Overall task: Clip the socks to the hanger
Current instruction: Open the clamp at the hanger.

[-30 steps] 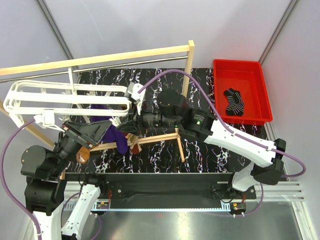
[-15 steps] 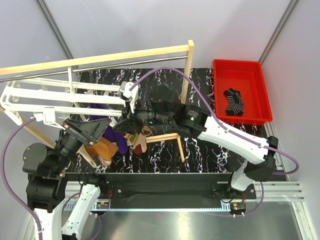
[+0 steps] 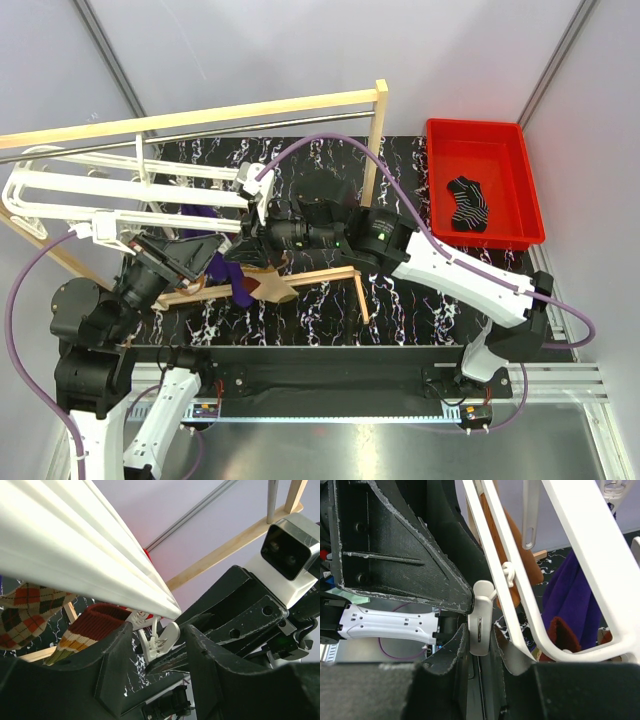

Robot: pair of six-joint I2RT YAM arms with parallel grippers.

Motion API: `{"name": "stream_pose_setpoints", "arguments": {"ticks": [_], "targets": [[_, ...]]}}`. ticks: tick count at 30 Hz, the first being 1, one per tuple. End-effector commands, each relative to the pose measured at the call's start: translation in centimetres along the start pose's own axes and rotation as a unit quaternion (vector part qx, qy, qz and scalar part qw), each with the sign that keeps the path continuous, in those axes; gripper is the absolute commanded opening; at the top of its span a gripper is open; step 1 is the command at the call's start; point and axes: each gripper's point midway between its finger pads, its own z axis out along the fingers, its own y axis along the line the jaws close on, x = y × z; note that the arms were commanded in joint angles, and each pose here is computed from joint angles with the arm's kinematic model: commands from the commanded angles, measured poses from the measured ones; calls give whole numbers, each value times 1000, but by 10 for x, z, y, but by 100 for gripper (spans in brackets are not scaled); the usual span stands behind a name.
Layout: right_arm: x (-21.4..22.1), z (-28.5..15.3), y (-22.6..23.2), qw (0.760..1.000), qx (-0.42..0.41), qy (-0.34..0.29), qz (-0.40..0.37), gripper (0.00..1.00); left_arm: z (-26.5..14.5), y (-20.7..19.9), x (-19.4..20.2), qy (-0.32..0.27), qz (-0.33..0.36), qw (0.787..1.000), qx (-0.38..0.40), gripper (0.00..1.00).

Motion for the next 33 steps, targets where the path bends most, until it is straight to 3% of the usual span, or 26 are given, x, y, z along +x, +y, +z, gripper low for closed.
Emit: {"name": "stream_pose_setpoints", "arguments": {"ticks": [1,5,14,22,25,28,32,33], "targets": [[-9,0,13,1000,-26,-6,-1,0,9,4,-3,4,3,1000,-6,49],[-8,2,11,1000,-25,-5,1,0,11,3,-2,7,4,1000,-2,45],[-12,2,11,1000,-21,-10,-2,0,13,8,2,15,1,1000,-5,49],[-14,0,10,1000,-19,-14,-2,1,12,7,2,14,3,1000,-2,33],[-15,0,11,1000,-20,-15,-2,10,11,5,1,10,4,1000,1,25],[-11,0,9,1000,-15,-13,0,30,11,4,1,10,4,1000,4,16],[-9,-2,8,1000,-11,-15,-2,42,10,5,2,10,3,1000,3,0],[-11,-3,7,1000,-8,-18,-4,46,10,5,2,10,2,1000,4,0]]}}
